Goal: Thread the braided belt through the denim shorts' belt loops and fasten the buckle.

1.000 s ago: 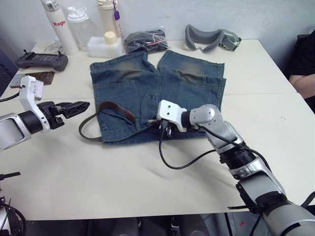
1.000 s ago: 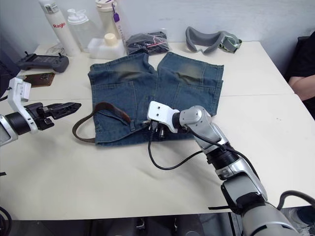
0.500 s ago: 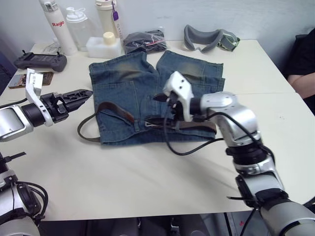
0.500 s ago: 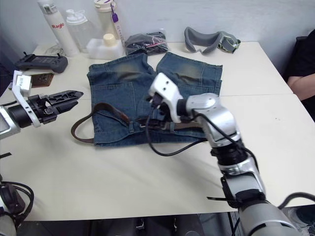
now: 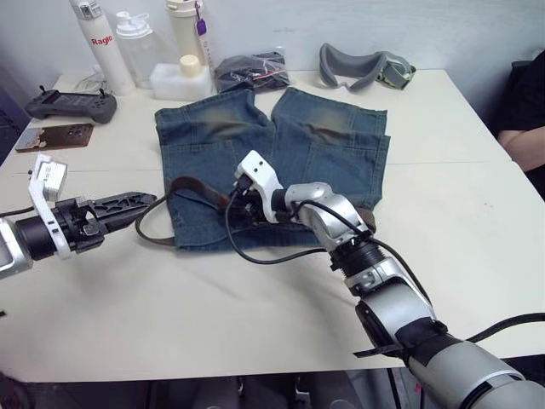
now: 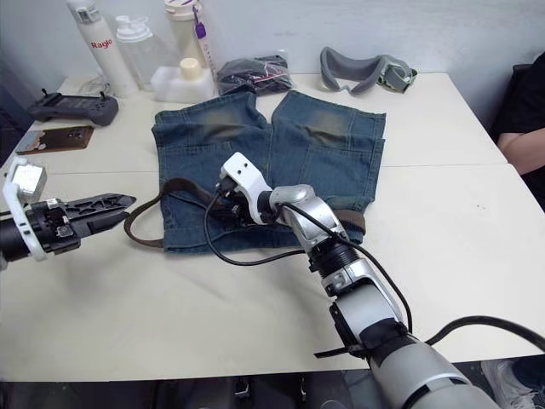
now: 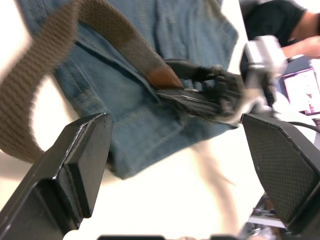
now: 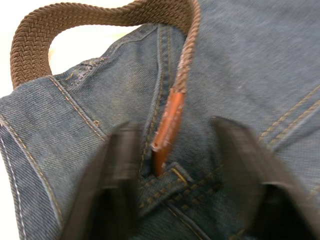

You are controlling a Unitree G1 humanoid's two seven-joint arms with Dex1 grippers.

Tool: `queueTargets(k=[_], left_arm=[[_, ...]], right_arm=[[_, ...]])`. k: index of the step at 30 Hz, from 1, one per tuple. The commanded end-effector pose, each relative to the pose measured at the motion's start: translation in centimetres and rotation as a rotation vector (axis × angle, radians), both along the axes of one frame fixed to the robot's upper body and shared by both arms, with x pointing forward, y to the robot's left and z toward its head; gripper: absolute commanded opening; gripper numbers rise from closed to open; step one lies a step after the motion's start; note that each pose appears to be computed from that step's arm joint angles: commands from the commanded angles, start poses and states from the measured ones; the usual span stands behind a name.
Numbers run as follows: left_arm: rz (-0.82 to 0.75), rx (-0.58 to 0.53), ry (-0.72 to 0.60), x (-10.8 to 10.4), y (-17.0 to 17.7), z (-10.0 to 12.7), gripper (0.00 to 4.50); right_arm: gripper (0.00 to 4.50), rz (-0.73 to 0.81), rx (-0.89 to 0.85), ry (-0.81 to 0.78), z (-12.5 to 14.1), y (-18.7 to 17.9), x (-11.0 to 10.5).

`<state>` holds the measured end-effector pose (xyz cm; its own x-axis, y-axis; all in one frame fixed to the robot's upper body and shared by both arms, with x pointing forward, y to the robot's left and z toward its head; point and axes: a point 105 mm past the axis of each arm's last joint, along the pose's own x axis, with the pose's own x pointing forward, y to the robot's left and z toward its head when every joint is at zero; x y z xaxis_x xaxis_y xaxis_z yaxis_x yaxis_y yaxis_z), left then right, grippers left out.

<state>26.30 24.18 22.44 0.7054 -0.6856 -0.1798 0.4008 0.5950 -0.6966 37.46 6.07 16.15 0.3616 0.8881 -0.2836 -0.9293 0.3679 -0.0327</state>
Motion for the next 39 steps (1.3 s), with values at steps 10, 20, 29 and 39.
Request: queueTargets(k=[10,20,29,39], left_arm=[[0.128,-0.340,-0.304,2.3,-7.0,5.0,4.50],[0.447,-0.604,0.018,4.1,-8.8,4.7,4.50],[0.434,-0.654,0.042,4.5,-9.1,5.5,4.50],[0.399,-0.616,0.041,4.9,-9.4,4.8,1.74]], right_arm=[[0.05,0.020,0.168,-0.696,10.8,-1.7,-1.0],[0.05,0.060,0.027,-1.114,11.9,-2.6,-2.7],[0.05,0.091,-0.073,-1.282,11.2,-3.0,-3.3],[0.00,0.090,-0.129,-1.365,10.6,-3.7,-3.3]])
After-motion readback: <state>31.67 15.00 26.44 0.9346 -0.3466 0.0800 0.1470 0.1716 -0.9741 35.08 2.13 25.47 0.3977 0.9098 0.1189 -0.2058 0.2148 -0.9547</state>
